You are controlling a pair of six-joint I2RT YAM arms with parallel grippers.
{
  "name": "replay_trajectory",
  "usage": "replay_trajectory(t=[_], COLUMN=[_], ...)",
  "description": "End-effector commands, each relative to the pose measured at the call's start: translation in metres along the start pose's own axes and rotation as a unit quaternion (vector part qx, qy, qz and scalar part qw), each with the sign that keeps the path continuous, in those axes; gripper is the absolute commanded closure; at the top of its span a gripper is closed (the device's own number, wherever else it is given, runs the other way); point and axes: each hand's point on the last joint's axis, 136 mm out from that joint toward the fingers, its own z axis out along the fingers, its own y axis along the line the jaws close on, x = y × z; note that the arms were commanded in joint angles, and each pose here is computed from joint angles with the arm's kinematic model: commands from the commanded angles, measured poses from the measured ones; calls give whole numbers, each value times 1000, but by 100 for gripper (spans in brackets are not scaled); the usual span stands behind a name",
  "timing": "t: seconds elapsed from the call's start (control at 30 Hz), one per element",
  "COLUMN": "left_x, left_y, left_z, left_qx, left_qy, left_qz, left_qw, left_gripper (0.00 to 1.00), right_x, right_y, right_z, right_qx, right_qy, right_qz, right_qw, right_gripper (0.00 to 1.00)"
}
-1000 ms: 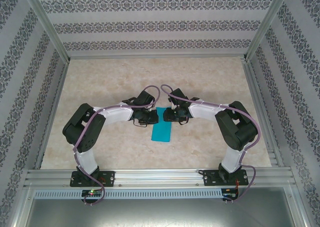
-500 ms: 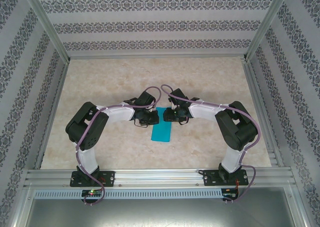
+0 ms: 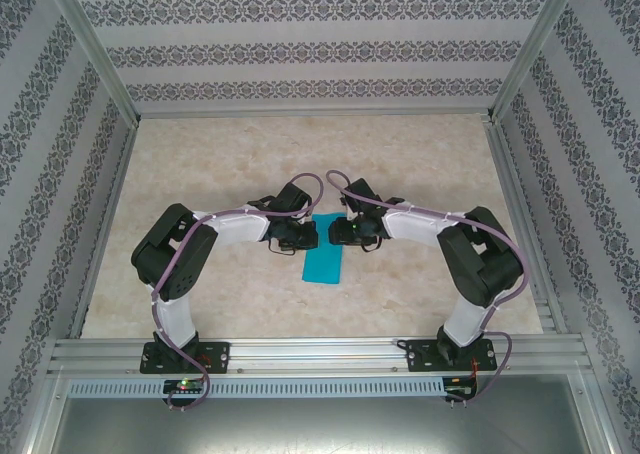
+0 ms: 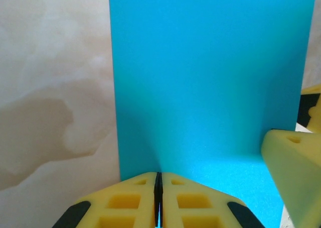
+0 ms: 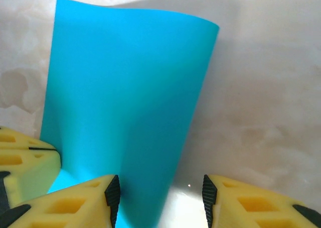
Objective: Fold a paper plane with a square sheet of paper (pick it up from the middle)
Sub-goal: Hold the square sheet of paper at the center of the table.
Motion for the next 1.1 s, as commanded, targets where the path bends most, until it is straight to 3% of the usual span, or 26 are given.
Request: replay_trajectory(t=[0.0, 0.43, 0.63, 1.07], left_x=[20, 15, 12, -5], left_y=[25, 12, 7, -20], left_z=[20, 16, 14, -10], left_qx=[-40, -17, -6, 36], left_qy=[29, 24, 20, -12], left_qz=[0, -2, -5, -1], left_qw=[999, 1000, 1000, 999], left_gripper=[87, 87, 87, 82], right_x=[5, 0, 6, 15], right_y=[-8, 8, 2, -9], right_z=[-6, 4, 11, 20], right_qx=[5, -37, -25, -4], right_qy=[2, 2, 15, 27], right_qz=[8, 21, 20, 16], right_qw=[1000, 999, 999, 999], right_gripper=[51, 51, 51, 61])
